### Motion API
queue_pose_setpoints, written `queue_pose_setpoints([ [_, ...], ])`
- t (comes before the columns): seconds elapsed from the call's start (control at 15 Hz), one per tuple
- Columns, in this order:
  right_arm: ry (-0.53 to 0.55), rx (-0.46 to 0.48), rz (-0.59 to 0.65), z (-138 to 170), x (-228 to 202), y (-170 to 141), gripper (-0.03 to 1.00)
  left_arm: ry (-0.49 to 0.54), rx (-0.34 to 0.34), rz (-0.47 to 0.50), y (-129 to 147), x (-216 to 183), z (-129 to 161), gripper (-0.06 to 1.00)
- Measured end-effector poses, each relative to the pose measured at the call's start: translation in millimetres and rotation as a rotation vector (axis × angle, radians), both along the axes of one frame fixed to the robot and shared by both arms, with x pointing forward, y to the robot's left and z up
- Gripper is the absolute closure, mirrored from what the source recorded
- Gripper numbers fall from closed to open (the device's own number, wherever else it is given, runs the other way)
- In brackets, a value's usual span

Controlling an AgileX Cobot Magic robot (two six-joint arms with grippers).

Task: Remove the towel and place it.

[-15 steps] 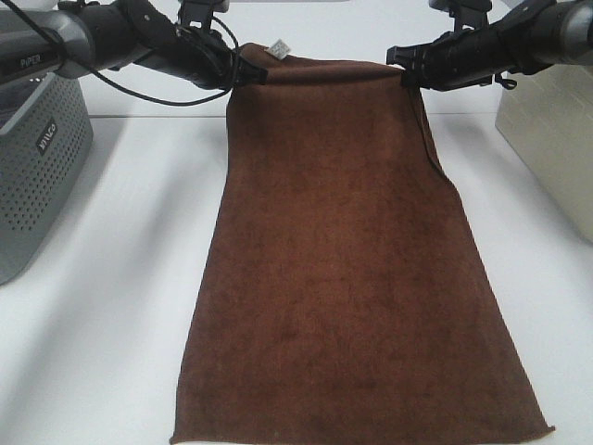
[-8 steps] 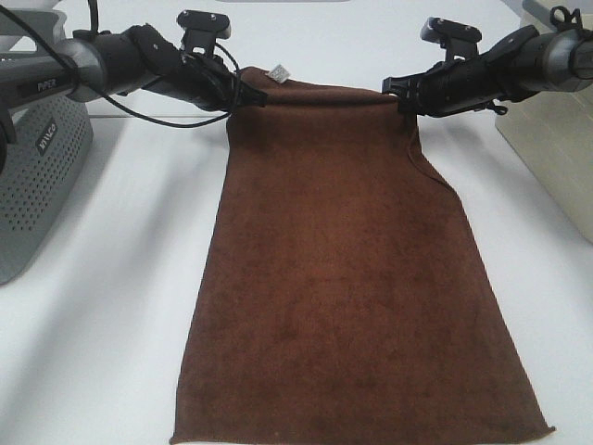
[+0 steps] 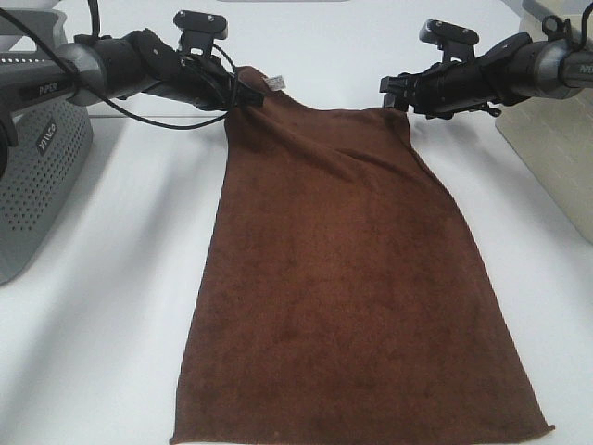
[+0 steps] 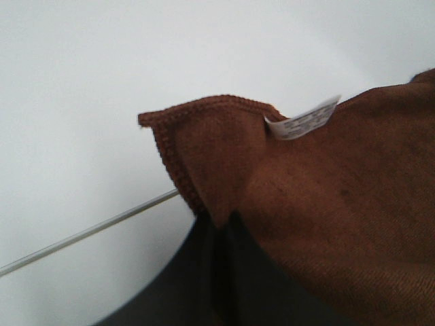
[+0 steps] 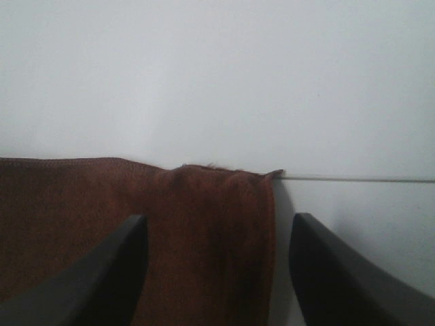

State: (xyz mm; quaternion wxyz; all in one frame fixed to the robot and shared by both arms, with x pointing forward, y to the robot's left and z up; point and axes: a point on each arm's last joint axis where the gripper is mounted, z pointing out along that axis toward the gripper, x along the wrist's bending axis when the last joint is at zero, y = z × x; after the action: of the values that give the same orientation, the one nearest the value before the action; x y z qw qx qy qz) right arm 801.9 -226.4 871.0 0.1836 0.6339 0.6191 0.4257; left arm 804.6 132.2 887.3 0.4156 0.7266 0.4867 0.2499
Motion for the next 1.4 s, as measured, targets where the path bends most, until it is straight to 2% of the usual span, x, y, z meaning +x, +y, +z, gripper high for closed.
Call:
queue_pose_setpoints([
  [0.27,-0.044,0.006,-0.029,9,5,-2,0.36,-0.001,0.014,-0.003,0,0,-3,0.94],
  [0.6,-0.031,0.004,-0.062,-22,11,-4,0.36,-0.002,0.018,-0.004,1,0,-3,0.94],
  [0.93,-0.054,0.016,-0.047,-30,21,-1,0.38,-0.004,0.022,-0.005,1,0,-3,0.94],
  [1.13,-0.036,0.015,-0.042,-40,20,-1,0.45,-0.006,0.023,-0.005,1,0,-3,0.94],
  [1.2,-0.036,0.015,-0.042,-40,20,-1,0.51,-0.006,0.023,-0.005,1,0,-3,0.94],
  [1.27,-0.036,0.015,-0.042,-40,20,-1,0.59,-0.006,0.023,-0.005,1,0,-3,0.94],
  [1.4,-0.029,0.011,-0.028,-42,19,0,0.83,-0.006,0.023,-0.005,1,0,-3,0.94],
])
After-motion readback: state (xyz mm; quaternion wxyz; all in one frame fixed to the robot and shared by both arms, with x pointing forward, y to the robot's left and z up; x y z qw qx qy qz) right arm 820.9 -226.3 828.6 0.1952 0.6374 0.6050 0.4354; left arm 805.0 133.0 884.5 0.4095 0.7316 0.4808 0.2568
